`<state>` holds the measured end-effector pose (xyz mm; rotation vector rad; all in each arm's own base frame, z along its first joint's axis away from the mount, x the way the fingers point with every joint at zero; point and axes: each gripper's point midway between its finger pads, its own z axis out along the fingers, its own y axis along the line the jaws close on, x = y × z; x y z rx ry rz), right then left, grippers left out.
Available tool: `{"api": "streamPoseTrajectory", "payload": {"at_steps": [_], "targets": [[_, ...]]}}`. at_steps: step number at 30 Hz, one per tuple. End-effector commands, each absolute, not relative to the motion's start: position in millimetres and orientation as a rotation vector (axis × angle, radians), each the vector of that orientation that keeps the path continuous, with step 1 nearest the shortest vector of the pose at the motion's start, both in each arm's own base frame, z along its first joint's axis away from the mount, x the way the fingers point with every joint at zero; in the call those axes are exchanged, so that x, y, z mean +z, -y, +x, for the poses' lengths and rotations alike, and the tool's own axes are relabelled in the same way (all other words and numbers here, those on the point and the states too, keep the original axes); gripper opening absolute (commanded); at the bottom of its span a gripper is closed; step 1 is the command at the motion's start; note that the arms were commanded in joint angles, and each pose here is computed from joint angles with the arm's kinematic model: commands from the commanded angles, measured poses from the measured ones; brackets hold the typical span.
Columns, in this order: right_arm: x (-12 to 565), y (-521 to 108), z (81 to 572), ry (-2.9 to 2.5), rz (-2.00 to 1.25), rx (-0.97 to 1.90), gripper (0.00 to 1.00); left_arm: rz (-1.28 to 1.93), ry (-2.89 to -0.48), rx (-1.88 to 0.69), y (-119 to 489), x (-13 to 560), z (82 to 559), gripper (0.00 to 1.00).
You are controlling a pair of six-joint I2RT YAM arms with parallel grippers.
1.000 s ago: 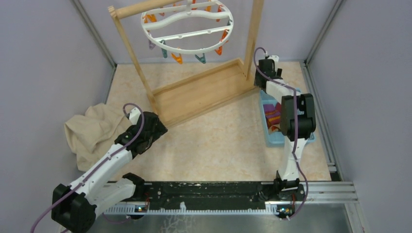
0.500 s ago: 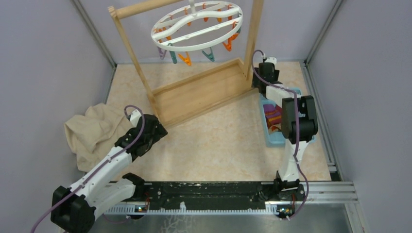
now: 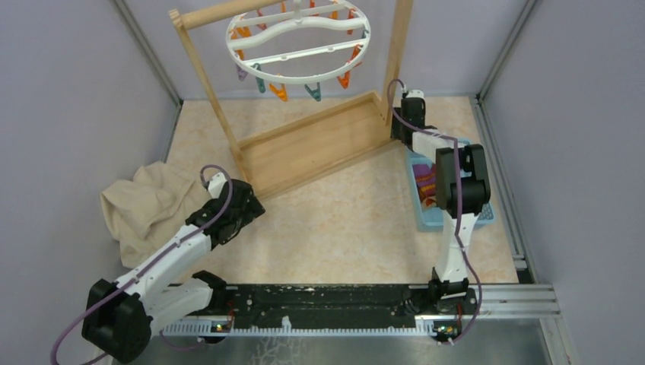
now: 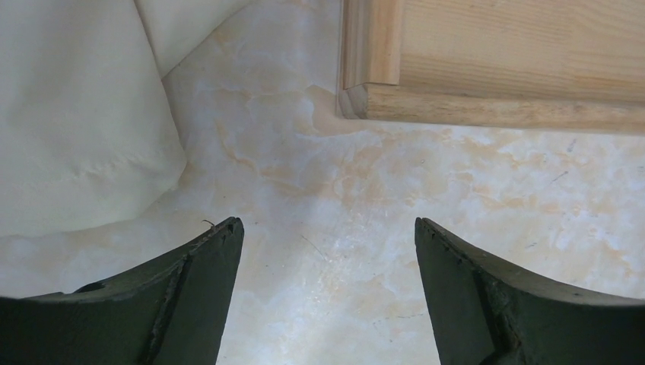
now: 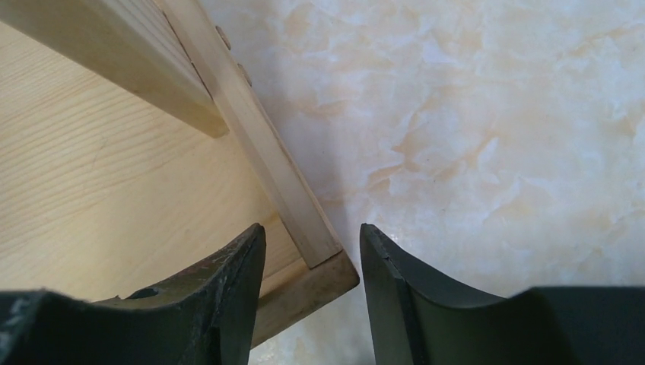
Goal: Clip the socks to the hanger
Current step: Move the clothesline to the center of the board.
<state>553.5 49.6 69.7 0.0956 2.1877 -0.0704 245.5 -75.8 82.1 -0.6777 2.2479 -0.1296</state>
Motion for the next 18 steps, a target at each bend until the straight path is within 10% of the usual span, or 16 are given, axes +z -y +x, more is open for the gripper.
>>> {"api": "streamPoseTrajectory", "payload": {"at_steps": [1, 8, 18], "targets": [[74.3, -60.0, 566.0, -2.169, 0.060, -0.029, 0.49, -0.715, -2.275, -0.138, 84.6, 76.9, 252.3, 0.89], [76.3, -71.5, 557.5, -2.196, 0.046, 0.053, 0.02, -0.794, -2.296, -0.152, 91.0, 59.9, 253.9, 0.89], [72.1, -102.7, 530.5, -2.245, -0.036, 0.154, 0.00, -0.810, -2.247, -0.020, 85.9, 66.7, 284.9, 0.90]]}}
